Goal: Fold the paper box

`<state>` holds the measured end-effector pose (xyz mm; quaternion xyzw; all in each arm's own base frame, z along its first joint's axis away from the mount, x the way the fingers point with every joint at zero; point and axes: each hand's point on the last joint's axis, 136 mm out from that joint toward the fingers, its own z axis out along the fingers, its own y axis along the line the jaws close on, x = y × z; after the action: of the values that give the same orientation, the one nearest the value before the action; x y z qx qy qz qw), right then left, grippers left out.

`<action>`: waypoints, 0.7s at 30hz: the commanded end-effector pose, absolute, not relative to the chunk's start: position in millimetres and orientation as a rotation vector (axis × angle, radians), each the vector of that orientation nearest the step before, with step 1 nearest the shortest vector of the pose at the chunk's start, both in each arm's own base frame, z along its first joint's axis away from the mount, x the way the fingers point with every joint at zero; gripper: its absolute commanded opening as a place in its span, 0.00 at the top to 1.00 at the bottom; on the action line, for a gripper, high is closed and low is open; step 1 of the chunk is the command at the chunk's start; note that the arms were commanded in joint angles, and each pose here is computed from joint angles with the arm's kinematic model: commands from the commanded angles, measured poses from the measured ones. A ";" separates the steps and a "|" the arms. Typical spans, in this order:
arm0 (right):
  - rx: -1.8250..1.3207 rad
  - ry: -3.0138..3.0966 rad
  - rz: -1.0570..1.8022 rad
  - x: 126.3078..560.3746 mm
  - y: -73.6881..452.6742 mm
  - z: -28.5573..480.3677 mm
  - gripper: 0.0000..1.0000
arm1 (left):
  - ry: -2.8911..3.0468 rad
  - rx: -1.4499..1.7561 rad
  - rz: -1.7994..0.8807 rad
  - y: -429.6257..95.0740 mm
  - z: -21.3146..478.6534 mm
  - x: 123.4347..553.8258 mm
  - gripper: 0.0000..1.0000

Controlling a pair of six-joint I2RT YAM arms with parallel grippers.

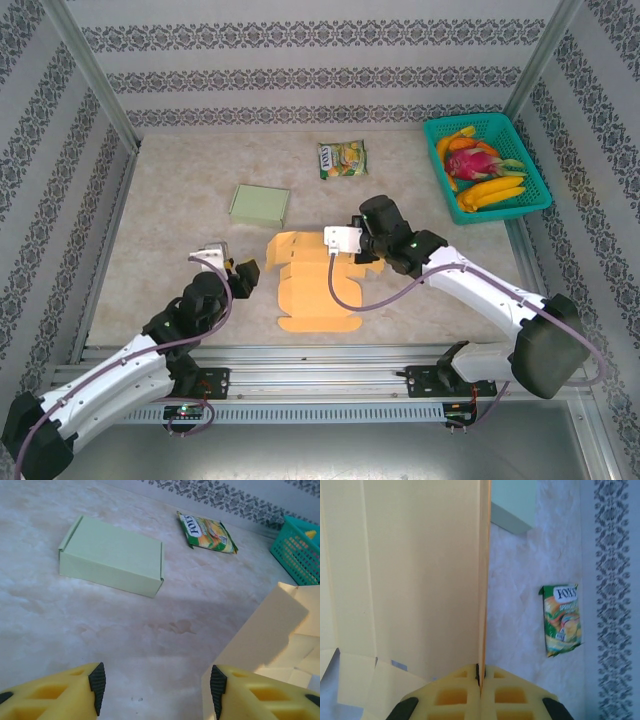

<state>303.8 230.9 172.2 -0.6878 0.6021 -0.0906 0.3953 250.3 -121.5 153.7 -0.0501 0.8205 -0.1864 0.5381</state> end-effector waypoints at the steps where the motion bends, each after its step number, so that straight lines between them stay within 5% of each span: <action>1: -1.792 1.374 -0.338 307.8 238.3 184.3 1.00 | 1.861 0.029 -0.519 -142.7 173.3 250.1 0.40; 21: -1.785 1.093 -0.409 304.7 245.4 159.6 1.00 | 1.881 0.259 -0.671 -185.2 158.0 244.7 0.46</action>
<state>298.4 235.5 148.1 -0.7437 0.4739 -0.1611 0.4432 244.4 -180.2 154.2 0.0926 0.8023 -0.2712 0.5236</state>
